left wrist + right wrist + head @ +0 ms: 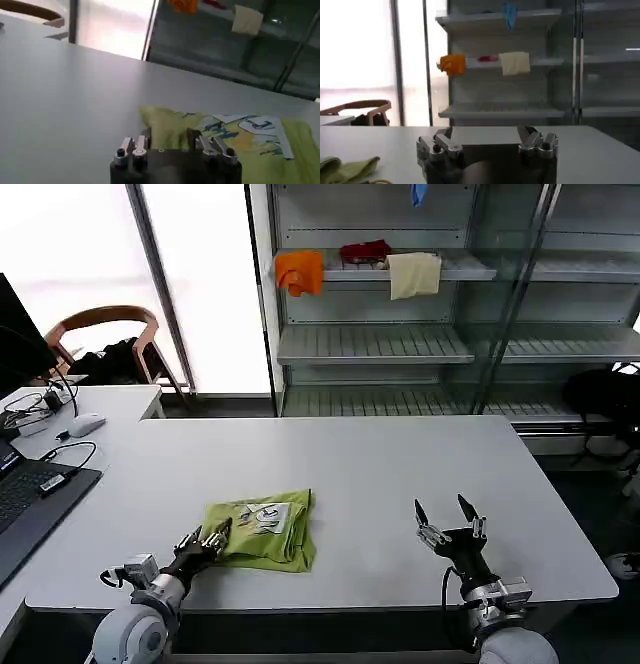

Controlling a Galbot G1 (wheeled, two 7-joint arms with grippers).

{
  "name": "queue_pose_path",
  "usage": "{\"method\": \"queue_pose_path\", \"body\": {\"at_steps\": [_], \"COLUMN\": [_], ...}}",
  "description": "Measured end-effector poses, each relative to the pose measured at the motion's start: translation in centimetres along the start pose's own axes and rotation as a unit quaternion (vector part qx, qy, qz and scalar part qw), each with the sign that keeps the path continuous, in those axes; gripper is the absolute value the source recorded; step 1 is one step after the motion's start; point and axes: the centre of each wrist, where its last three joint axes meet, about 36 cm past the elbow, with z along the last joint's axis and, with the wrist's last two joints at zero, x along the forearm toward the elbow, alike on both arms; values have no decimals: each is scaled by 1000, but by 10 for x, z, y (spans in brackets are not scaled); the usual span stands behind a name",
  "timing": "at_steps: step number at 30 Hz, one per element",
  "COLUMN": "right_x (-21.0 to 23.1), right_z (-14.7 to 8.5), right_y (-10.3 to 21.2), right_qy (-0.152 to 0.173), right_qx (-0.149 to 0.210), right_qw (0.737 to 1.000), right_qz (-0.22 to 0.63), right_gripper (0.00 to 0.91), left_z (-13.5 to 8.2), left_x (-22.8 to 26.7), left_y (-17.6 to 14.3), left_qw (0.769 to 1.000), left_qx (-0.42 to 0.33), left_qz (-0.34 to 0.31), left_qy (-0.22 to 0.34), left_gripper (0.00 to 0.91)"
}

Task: Fold and organize the clothes.

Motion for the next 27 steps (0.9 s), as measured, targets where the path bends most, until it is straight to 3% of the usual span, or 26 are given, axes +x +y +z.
{"method": "queue_pose_path", "body": {"at_steps": [12, 20, 27], "right_x": [-1, -5, -7], "right_z": [-1, -5, -7], "right_y": [2, 3, 1], "right_qy": [-2, -7, -11], "right_qx": [-1, 1, 1], "right_qw": [1000, 1000, 1000], "right_qz": [1, -2, -2], "right_gripper": [907, 907, 907], "left_z": [6, -22, -68], "left_x": [2, 16, 43], "left_y": [0, 18, 74], "left_qw": [999, 995, 988], "left_qx": [-19, -38, -94], "left_qz": [-14, -36, -80], "left_qy": [-45, -85, -97], "left_gripper": [0, 0, 0]}}
